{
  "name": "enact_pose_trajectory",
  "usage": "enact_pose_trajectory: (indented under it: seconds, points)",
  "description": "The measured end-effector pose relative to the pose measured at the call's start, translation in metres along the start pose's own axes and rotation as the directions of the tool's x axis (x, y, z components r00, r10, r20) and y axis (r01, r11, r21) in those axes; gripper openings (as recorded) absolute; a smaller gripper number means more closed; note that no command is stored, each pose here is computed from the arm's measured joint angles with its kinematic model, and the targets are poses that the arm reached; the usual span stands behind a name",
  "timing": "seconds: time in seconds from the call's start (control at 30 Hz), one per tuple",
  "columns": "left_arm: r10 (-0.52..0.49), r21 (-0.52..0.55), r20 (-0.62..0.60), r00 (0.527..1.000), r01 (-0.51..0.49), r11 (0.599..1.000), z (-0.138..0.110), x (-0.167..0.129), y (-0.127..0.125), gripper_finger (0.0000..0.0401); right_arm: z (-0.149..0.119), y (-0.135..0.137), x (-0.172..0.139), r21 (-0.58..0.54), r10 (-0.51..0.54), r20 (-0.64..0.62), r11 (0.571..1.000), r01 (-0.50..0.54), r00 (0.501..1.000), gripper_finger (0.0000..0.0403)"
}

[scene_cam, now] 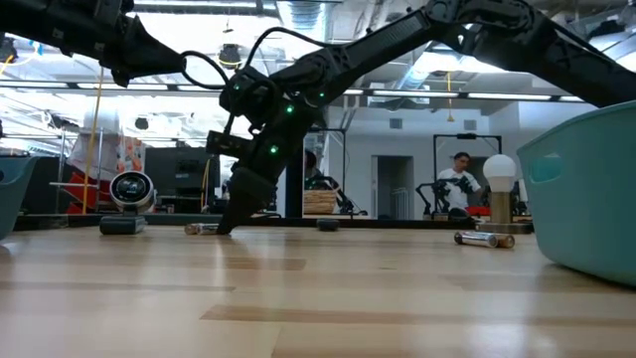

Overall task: Sort batteries
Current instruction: Put the silver battery into the green bin

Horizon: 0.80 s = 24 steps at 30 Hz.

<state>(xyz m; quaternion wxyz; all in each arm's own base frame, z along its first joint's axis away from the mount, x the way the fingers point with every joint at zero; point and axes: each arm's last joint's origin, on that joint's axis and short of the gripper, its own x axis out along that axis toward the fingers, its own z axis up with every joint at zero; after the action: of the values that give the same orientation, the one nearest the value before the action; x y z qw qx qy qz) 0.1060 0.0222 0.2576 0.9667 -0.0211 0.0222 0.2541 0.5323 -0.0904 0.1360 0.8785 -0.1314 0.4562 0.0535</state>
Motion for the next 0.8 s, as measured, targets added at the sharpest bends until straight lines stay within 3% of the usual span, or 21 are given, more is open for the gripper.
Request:
enact_pose_trajectory:
  seconds: [0.8]
  points:
    - [0.002,0.004,0.002,1.0,-0.002,1.0,0.0,0.0,0.0,0.0082,0.007,0.035,0.007,-0.06,0.064,-0.03,0.996,-0.066,0.998,0.0056]
